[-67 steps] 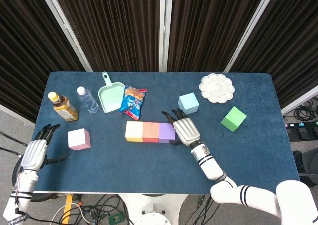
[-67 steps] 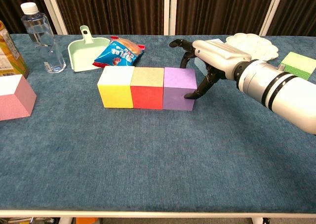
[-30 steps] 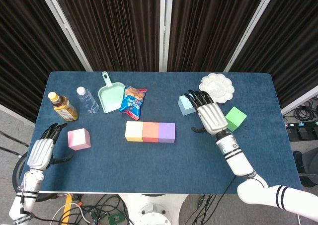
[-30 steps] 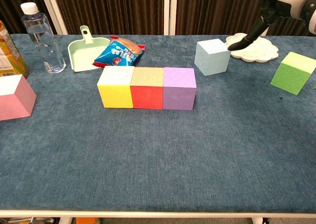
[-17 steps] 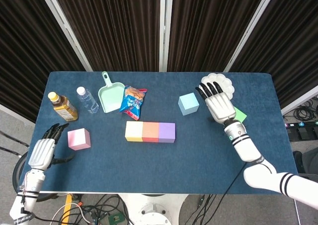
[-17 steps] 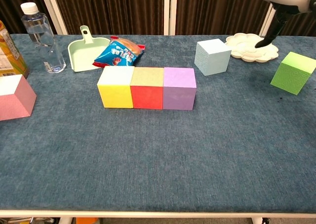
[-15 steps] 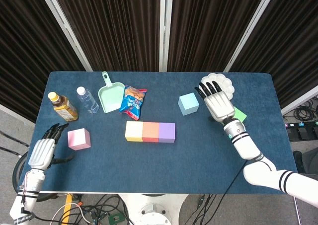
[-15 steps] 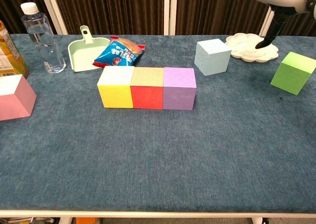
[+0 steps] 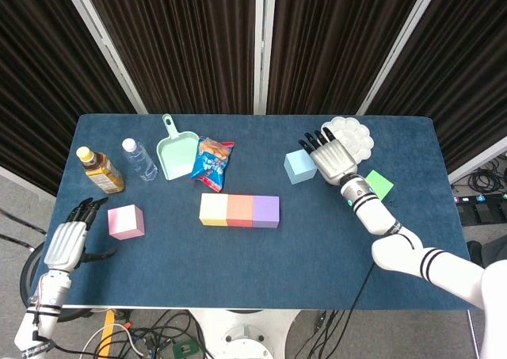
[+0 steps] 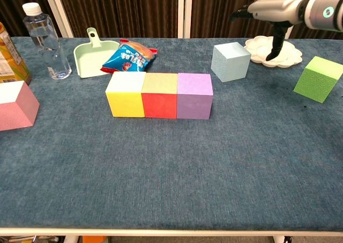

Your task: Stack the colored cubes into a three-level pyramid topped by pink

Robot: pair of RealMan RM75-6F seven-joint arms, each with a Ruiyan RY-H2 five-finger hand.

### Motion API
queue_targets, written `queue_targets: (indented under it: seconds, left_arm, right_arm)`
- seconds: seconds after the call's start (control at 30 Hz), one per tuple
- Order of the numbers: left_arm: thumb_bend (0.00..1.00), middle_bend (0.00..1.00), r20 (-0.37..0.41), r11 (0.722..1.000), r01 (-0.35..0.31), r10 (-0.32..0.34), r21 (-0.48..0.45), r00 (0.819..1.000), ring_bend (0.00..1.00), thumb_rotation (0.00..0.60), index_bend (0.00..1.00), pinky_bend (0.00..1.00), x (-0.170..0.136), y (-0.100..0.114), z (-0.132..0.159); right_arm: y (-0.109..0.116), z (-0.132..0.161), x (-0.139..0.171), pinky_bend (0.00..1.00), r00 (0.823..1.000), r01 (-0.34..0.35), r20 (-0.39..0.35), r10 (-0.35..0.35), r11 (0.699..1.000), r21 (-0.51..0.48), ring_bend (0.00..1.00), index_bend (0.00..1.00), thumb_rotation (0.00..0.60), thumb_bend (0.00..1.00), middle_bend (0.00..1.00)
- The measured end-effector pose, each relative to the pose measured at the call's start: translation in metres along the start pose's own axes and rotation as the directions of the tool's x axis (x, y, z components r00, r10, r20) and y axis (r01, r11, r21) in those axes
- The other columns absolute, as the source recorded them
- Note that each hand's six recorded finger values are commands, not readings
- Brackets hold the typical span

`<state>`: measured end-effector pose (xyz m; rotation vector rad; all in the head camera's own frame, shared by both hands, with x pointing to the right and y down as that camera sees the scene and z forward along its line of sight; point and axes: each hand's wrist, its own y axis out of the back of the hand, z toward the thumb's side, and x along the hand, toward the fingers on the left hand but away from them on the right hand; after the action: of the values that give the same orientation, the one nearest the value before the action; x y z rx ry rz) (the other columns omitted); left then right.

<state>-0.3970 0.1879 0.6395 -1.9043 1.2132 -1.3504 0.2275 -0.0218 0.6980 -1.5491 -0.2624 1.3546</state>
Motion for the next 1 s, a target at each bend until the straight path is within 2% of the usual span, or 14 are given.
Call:
queue_targets:
  seconds: [0.23, 0.67, 0.73, 0.9, 1.0]
  left_arm:
    - [0.11, 0.12, 0.002, 1.000, -0.001, 0.001, -0.009, 1.000, 0.03, 0.600, 0.09, 0.13, -0.001, 0.001, 0.000]
    - [0.11, 0.12, -0.012, 1.000, 0.004, -0.005, -0.018, 1.000, 0.03, 0.600, 0.09, 0.13, -0.001, 0.000, -0.007]
    - [0.11, 0.12, -0.014, 1.000, 0.003, -0.003, -0.016, 1.000, 0.03, 0.600, 0.09, 0.13, -0.001, 0.001, -0.007]
    - [0.11, 0.12, -0.017, 1.000, 0.013, -0.013, -0.015, 1.000, 0.03, 0.600, 0.09, 0.13, 0.000, -0.001, -0.007]
    - [0.11, 0.12, -0.018, 1.000, 0.017, -0.017, -0.012, 1.000, 0.03, 0.600, 0.09, 0.13, 0.001, -0.001, -0.007]
  right_arm:
    - [-0.009, 0.015, -0.021, 0.00, 1.000, -0.015, -0.003, 0.015, 1.000, 0.004, 0.00, 0.00, 0.600, 0.00, 0.02]
    - [-0.023, 0.016, -0.038, 0.00, 0.998, -0.039, 0.039, 0.041, 0.998, -0.046, 0.00, 0.00, 0.600, 0.00, 0.07]
    - [-0.024, 0.016, -0.041, 0.00, 0.998, -0.040, 0.043, 0.042, 0.998, -0.054, 0.00, 0.00, 0.600, 0.01, 0.09]
    - [-0.024, 0.018, -0.046, 0.00, 0.998, -0.027, 0.047, 0.030, 0.997, -0.074, 0.00, 0.00, 0.600, 0.02, 0.23]
    - [-0.024, 0.020, -0.048, 0.00, 0.999, -0.020, 0.040, 0.024, 0.996, -0.085, 0.00, 0.00, 0.600, 0.03, 0.26]
